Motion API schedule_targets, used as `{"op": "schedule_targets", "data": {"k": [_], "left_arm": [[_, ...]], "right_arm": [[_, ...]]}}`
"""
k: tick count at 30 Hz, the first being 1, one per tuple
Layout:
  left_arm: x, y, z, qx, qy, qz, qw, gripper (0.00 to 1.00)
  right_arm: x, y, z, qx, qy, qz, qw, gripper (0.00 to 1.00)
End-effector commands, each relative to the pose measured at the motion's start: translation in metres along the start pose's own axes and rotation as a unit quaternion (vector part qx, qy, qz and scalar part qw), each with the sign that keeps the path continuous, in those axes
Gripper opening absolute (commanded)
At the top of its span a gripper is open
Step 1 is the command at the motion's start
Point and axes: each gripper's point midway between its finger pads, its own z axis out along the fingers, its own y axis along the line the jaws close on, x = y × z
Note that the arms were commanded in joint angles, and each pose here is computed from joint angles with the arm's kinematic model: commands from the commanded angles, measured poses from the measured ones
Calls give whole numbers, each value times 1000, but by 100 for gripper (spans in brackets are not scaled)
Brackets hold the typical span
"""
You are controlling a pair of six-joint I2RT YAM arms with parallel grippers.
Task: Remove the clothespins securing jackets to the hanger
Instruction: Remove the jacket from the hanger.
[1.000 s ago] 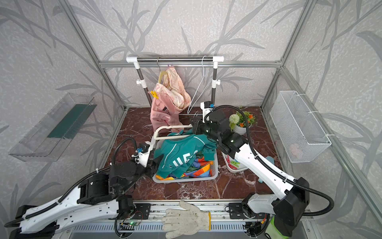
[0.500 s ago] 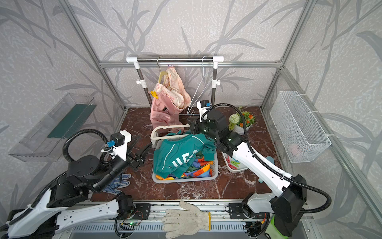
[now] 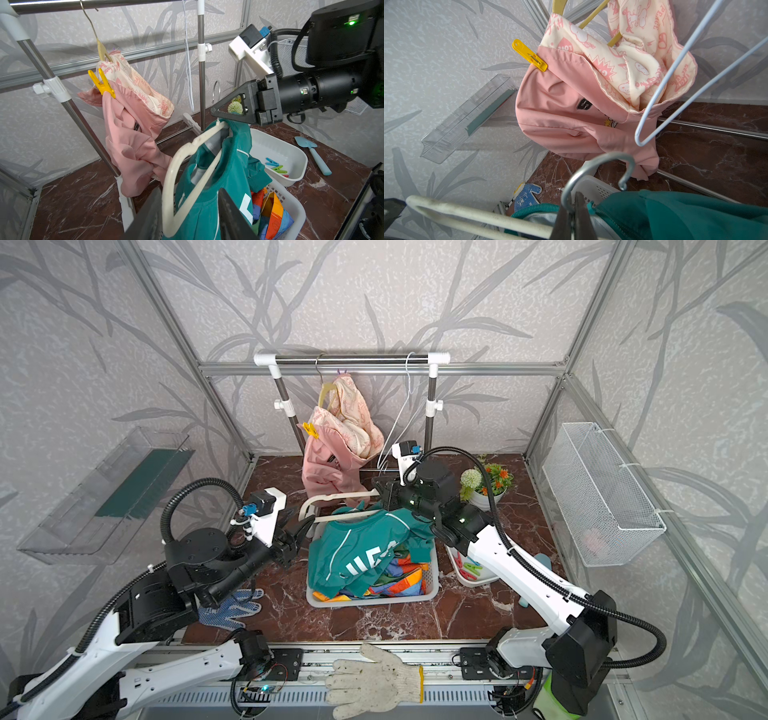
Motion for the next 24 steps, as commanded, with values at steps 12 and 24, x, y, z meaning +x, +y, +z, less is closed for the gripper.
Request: {"op": "schedule_targets", "data": {"k": [12,24], "left_arm": [[-5,-8,15,98,12,-79,992,21],[-10,-17,14,141,12,-95,985,3]], "right_arm": [[-21,24,-8,-41,-33,-26,998,0],[-24,26,-7,-47,-37,-31,998,0]]}}
